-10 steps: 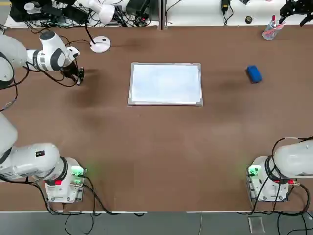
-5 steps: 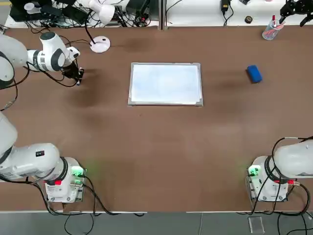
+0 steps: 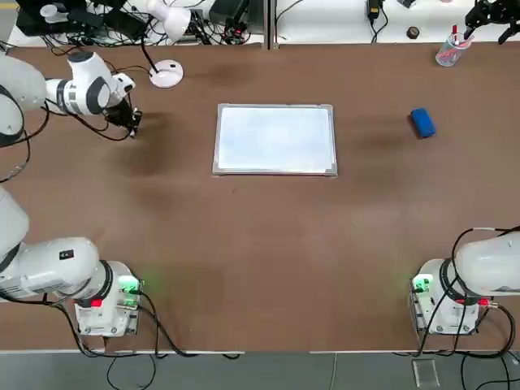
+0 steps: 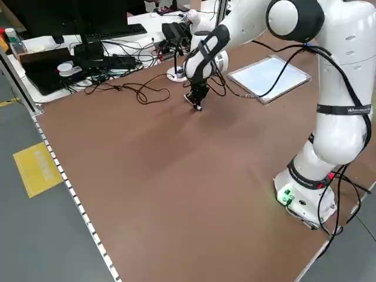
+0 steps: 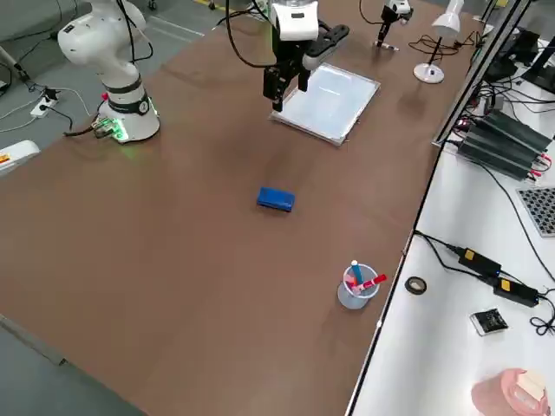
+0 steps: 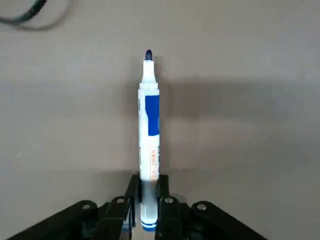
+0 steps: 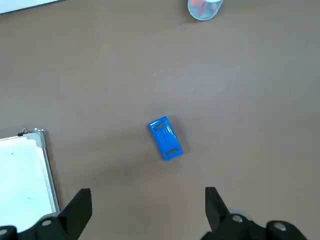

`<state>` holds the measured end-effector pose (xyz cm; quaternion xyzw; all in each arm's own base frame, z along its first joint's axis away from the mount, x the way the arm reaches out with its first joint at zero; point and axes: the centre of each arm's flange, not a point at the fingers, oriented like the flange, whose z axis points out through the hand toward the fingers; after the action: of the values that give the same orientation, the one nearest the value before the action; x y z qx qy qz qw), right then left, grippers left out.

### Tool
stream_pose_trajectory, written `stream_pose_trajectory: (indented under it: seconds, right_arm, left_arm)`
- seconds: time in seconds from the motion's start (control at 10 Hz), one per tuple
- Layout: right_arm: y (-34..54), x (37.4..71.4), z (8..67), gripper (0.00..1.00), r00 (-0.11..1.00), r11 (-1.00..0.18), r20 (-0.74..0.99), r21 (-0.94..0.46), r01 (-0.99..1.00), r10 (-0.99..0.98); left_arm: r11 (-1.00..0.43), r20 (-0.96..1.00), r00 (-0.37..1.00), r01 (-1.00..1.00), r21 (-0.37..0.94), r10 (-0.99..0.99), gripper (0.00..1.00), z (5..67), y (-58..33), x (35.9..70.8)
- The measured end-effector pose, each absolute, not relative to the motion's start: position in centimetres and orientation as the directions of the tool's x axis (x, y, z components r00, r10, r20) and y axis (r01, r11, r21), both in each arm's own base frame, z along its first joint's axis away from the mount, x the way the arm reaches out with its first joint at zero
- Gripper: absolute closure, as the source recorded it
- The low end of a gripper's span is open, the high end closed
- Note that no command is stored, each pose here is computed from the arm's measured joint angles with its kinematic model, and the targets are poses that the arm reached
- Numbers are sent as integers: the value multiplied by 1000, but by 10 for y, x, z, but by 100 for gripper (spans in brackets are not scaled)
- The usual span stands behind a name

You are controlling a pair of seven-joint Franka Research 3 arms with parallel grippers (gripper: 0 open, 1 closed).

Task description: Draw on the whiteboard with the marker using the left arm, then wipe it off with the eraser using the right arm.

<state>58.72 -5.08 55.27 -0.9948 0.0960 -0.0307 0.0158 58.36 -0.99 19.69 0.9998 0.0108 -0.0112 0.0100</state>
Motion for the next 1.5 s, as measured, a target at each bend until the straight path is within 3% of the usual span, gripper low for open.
stream_pose_trajectory:
  seconds: [0.7, 1.5]
  right_arm:
    - [-51, 587, 553, 0, 980, -981, 58, -37, -191, -192]
    - [-51, 587, 552, 0, 980, -981, 57, -36, -191, -192]
  left_arm:
    - [-953, -198, 967, 206, 223, 163, 82, 324, -77, 620]
    - [-820, -387, 856, 474, 321, 343, 82, 401, -191, 615]
